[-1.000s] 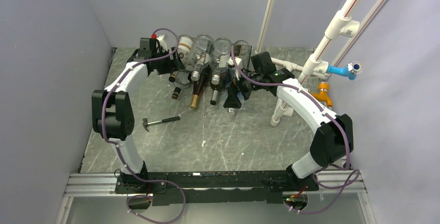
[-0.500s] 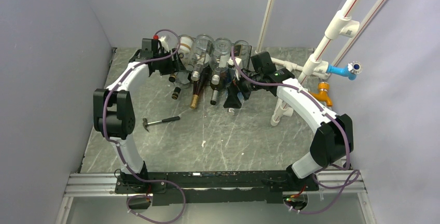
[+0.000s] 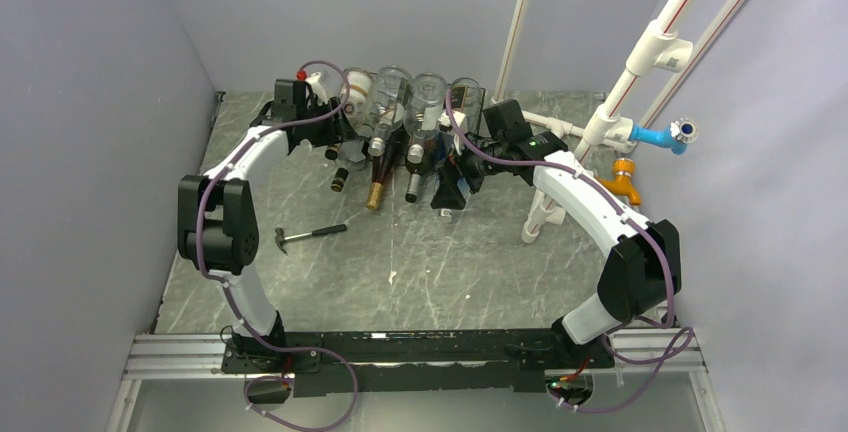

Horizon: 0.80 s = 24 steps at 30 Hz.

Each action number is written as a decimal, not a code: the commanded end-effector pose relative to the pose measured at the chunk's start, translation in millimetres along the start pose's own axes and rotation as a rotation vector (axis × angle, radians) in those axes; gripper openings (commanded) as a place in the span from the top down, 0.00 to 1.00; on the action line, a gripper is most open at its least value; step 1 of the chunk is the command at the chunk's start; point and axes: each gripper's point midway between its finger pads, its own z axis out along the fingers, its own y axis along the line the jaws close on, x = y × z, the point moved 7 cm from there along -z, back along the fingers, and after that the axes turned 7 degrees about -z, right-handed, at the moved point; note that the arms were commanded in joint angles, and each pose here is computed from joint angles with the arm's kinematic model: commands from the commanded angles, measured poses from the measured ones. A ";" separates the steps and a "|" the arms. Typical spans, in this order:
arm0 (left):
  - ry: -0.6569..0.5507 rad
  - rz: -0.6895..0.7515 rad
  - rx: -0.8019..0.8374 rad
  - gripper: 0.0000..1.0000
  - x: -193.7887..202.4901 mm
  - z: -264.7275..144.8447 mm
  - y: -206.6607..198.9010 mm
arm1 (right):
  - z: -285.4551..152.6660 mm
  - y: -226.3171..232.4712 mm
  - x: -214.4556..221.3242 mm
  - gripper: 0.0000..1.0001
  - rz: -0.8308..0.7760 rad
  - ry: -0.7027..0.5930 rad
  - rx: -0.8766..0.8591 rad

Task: Take the wine bottle off the wine rack
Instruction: Pick up the wine bottle from the wine rack.

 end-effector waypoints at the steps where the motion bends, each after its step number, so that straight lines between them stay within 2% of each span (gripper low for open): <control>1: -0.100 0.057 0.032 1.00 -18.1 -27.3 -17.0 | -5.7 3.5 -7.5 0.00 -0.038 -0.034 -0.007; 15: -0.318 0.200 0.050 1.00 -46.9 -76.0 -42.1 | -6.5 4.2 -8.0 0.00 -0.040 -0.037 -0.007; 24: -0.333 0.215 0.052 1.00 -44.4 -81.1 -42.5 | -6.3 4.0 -7.8 0.00 -0.040 -0.036 -0.006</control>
